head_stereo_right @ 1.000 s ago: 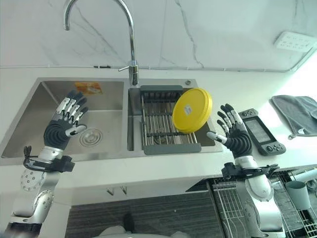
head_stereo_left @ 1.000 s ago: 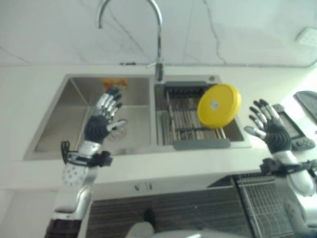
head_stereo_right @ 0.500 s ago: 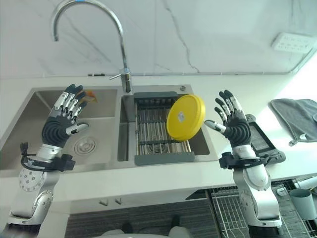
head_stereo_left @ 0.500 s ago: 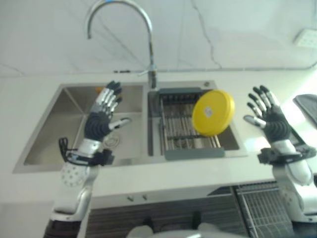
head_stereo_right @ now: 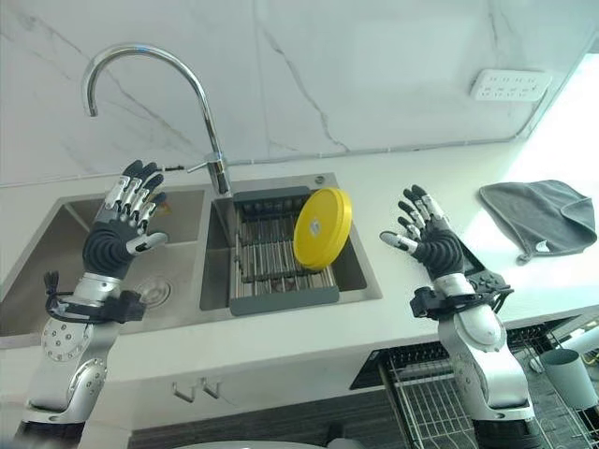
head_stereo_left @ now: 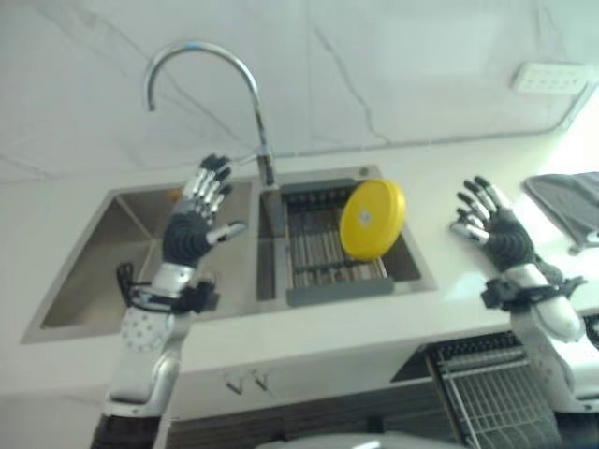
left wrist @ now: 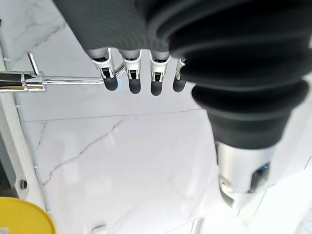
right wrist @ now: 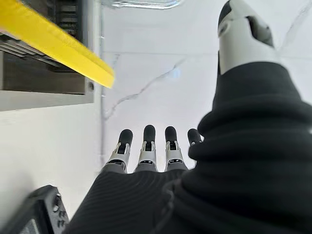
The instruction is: Place the dishes in the dishwasher.
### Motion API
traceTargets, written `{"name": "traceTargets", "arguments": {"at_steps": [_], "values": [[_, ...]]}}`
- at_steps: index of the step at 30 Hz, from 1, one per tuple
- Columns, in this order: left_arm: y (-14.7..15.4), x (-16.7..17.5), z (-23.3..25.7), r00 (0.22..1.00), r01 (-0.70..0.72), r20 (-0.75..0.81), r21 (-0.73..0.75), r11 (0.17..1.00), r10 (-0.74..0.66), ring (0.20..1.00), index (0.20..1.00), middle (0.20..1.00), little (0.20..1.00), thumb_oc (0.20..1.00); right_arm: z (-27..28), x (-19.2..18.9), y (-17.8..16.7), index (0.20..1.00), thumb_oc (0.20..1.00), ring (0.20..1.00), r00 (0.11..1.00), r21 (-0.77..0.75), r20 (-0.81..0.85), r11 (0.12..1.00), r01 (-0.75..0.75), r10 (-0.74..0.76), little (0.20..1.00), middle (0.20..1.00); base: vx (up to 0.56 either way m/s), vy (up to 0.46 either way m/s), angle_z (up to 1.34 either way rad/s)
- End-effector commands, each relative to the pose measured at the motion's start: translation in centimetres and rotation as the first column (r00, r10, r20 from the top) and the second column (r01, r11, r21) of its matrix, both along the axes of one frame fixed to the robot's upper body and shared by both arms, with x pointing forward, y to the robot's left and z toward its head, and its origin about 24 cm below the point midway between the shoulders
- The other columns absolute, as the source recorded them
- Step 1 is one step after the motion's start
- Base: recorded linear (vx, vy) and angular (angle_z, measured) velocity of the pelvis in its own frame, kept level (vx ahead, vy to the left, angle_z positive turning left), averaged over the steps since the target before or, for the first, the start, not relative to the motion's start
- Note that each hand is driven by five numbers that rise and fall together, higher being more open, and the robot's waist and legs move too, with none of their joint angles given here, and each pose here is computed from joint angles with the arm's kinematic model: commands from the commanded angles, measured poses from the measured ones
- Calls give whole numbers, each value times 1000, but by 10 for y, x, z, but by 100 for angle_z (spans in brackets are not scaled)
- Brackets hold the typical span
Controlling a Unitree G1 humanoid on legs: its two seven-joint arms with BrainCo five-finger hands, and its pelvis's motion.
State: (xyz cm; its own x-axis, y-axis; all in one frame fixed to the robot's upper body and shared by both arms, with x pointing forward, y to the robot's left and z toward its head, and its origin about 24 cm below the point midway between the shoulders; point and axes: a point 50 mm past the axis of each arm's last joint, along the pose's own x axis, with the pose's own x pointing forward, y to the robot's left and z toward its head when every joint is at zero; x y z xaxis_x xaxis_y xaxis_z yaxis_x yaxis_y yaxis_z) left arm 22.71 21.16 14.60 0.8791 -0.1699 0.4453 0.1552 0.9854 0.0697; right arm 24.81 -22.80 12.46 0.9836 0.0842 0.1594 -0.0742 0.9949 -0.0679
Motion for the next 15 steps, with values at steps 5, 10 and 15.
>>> {"name": "traceTargets", "arguments": {"at_steps": [5, 10, 15], "values": [[-7, 15, 15, 997, 32, 71, 49, 998, -35, 1000, 1000, 1000, 1000, 1000, 24, 27, -1, 1000, 1000, 1000, 996, 96, 84, 995, 16, -24, 1000, 1000, -11, -6, 0], [-10, 19, 13, 997, 35, 63, 48, 998, -38, 1000, 1000, 1000, 1000, 1000, 14, 39, -2, 1000, 1000, 1000, 997, 201, 26, 978, 63, -70, 1000, 1000, -11, 1, 2], [-9, 20, 12, 998, 34, 51, 48, 998, -36, 1000, 1000, 1000, 1000, 1000, 9, 44, -1, 1000, 1000, 1000, 998, 240, -6, 969, 64, -64, 1000, 1000, -6, 2, 5]]}}
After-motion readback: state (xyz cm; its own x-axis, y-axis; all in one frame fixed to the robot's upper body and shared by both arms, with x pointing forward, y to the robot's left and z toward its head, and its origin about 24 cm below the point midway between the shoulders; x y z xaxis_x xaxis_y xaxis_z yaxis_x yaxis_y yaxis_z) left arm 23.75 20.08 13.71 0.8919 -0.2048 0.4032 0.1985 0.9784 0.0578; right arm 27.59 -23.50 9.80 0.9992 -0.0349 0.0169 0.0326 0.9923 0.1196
